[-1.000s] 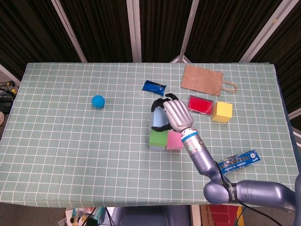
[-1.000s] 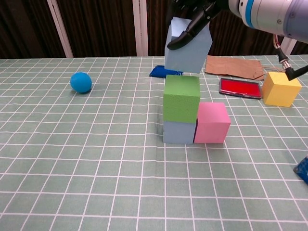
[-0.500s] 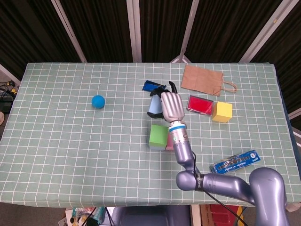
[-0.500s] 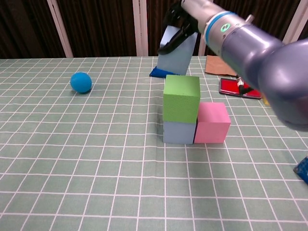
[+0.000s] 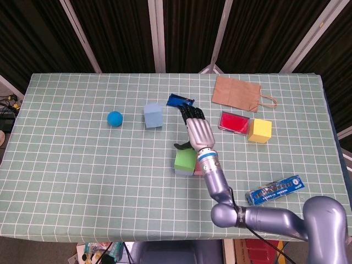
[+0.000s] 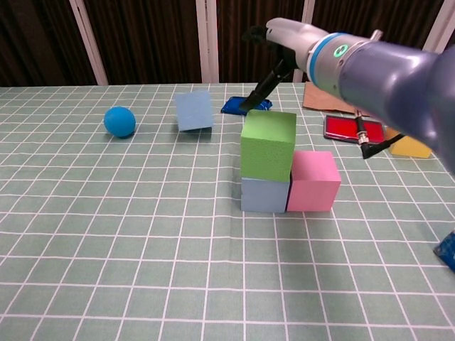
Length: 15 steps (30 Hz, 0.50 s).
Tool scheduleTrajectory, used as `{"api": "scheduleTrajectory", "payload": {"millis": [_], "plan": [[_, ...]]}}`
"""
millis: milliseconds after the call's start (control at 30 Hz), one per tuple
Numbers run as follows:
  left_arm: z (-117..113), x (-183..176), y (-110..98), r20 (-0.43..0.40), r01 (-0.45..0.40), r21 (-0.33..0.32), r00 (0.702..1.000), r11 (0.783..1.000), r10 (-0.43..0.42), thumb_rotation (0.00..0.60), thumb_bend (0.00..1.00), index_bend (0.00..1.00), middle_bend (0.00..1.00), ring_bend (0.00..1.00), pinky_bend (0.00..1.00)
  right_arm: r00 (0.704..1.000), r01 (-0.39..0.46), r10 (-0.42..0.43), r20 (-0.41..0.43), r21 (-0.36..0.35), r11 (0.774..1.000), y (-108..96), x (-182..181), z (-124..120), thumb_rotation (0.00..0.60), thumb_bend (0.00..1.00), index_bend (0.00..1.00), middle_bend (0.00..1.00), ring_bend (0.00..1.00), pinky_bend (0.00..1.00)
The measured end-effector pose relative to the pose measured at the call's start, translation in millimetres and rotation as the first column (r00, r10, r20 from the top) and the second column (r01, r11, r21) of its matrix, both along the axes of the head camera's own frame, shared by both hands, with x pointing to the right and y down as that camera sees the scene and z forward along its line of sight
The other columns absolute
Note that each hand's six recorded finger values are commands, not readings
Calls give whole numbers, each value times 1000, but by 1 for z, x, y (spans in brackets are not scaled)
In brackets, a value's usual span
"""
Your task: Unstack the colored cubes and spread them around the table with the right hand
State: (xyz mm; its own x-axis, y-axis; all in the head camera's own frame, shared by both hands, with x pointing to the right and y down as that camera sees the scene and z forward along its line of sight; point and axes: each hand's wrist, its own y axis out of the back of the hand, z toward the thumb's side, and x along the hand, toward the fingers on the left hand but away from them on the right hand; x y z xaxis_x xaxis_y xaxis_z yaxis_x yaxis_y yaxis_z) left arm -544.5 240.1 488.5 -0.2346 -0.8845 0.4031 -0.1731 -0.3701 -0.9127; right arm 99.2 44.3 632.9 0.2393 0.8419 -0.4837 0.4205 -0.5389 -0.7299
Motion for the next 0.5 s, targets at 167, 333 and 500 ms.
{"api": "scheduleTrajectory", "payload": {"millis": [167,333,500], "plan": [[-1,1,1,-6,-2,3,1000,1000,2,600,285,137,0,0,9,999,20,-18,48,-33,999,6,20,-32,600,130,0,0,19,0],[0,3,2,-6,-8,-2,1000,1000,8,600,285,138,0,0,9,989,4,6,150,-68,998,14,48,-70,600,130,0,0,33,0],[1,3,1,-3,-6,-4,1000,1000,6,600,285,138,0,0,9,986,10,7,169,-103,995,33,72,-87,600,130,0,0,33,0]]}}
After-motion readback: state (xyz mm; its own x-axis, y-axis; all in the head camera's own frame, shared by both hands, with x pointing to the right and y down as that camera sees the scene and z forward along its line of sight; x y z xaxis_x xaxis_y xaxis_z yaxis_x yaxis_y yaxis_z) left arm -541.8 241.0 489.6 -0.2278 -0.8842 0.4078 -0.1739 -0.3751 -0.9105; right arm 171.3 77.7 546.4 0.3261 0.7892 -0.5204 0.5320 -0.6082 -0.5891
